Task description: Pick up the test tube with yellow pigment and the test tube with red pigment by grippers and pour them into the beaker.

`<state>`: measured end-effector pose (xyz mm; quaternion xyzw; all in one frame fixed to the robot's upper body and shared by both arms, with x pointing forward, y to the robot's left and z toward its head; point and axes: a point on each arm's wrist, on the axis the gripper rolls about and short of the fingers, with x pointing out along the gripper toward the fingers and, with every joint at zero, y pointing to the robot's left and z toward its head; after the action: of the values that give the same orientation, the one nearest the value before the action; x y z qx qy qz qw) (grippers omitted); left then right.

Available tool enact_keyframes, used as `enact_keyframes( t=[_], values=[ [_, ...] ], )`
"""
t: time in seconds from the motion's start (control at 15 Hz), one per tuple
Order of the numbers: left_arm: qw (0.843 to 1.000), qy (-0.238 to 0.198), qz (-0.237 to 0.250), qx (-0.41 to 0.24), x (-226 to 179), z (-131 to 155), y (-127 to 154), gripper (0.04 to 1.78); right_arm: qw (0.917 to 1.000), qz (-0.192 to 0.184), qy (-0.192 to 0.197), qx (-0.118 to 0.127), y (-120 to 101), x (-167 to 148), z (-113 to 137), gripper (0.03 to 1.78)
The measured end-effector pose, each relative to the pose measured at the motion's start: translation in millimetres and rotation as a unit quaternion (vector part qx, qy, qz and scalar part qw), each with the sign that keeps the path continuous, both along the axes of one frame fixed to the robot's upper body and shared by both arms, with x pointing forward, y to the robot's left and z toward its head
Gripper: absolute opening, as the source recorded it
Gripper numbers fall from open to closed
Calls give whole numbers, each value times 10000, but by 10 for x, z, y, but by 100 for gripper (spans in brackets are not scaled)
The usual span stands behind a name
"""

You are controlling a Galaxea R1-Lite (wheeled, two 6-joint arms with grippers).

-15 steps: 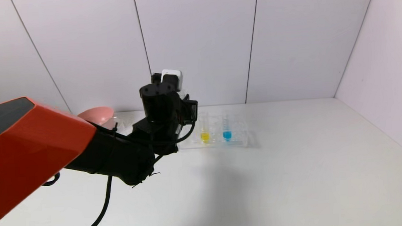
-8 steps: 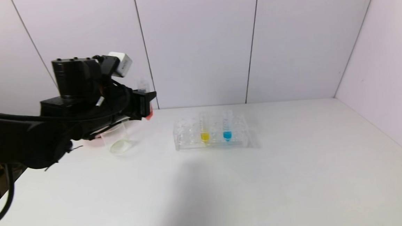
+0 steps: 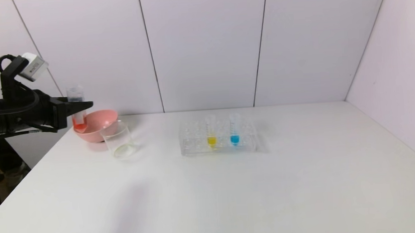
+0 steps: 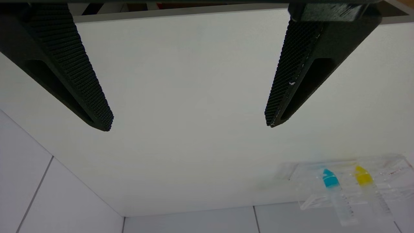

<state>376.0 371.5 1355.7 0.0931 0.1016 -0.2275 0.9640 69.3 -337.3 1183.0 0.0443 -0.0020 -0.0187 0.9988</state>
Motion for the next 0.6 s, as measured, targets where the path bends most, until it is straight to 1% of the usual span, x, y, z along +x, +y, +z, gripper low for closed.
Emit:
enact_keyframes(
  t=[0.13, 0.27, 0.4, 0.6],
  values=[
    [9996, 98, -17, 261, 48, -1, 238, 47, 10000, -2, 0, 0, 0, 0, 0, 171],
    [9989, 162, -31, 439, 163, 3, 415, 47, 10000, 0, 2, 0, 0, 0, 0, 171],
    [9975, 256, -96, 647, 308, 2, 527, 47, 10000, -2, 2, 0, 0, 0, 0, 171],
    [9934, 471, -317, 1001, 522, 19, 609, 47, 10000, 2, 0, 0, 0, 0, 0, 171]
  ],
)
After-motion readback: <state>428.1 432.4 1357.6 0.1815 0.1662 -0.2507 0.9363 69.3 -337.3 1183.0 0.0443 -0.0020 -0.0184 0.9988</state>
